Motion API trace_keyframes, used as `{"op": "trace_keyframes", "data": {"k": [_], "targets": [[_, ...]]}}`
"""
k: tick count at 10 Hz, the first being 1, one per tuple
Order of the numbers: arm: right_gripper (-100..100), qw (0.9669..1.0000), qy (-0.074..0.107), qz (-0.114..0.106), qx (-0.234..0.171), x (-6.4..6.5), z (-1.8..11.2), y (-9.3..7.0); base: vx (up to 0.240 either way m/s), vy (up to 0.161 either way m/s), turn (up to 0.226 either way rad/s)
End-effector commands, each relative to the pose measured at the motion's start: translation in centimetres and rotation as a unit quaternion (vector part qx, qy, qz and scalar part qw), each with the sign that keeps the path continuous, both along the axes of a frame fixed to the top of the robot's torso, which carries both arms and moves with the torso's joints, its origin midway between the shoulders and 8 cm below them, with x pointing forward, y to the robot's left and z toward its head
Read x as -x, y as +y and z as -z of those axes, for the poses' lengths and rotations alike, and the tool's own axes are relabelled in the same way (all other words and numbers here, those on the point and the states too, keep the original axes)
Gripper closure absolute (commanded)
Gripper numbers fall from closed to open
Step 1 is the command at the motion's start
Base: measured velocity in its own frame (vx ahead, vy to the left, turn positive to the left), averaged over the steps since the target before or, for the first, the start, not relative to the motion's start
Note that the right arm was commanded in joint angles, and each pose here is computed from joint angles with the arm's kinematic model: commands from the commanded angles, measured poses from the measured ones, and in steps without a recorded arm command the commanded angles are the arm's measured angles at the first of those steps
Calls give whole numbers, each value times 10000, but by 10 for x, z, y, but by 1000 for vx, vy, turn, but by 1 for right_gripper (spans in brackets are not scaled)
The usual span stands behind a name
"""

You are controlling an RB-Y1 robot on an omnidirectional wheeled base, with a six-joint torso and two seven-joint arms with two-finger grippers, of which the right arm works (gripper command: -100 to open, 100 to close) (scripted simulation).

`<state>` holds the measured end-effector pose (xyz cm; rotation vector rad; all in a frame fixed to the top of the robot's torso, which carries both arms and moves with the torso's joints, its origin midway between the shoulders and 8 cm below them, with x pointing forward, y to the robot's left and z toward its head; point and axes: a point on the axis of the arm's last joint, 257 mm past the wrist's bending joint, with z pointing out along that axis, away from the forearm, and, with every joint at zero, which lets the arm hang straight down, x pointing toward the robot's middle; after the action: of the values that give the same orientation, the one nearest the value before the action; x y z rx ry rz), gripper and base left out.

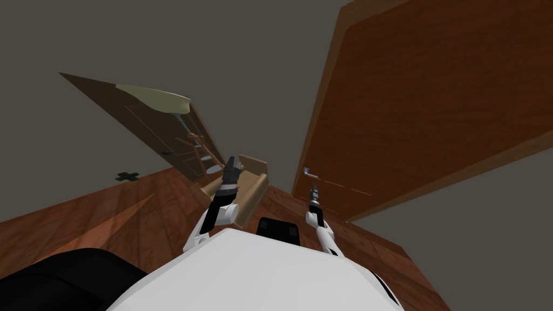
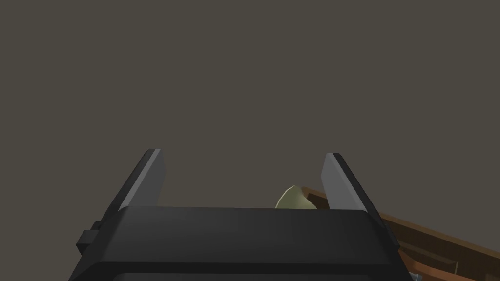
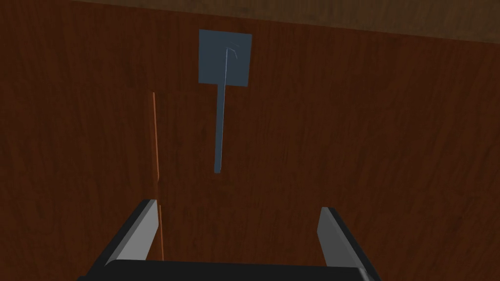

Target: Pull the door open

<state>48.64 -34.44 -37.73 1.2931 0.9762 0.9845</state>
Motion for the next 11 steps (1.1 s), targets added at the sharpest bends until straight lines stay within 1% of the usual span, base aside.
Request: {"op": "trace_keyframes", "data": {"k": [1, 3, 4, 5, 7, 8, 10, 11], "targets": [[-100, 10000, 59, 12, -62, 0, 6, 5, 124, 2, 37], [-100, 9999, 118, 21, -124, 1, 13, 10, 124, 8, 26], [-100, 9999, 96, 17, -102, 0, 10, 8, 64, 7, 7], [-100, 9999, 147, 52, -34, 3, 12, -4, -62, -78, 146], [-100, 9997, 197, 127, 28, 7, 14, -23, -134, -107, 200], [-100, 9997, 197, 127, 28, 7, 14, -23, -90, -56, 71], [-100, 9993, 221, 279, 57, 14, 15, -48, -56, -28, 250], [-100, 9993, 258, 282, 50, 16, 18, -48, -30, -20, 56]]}}
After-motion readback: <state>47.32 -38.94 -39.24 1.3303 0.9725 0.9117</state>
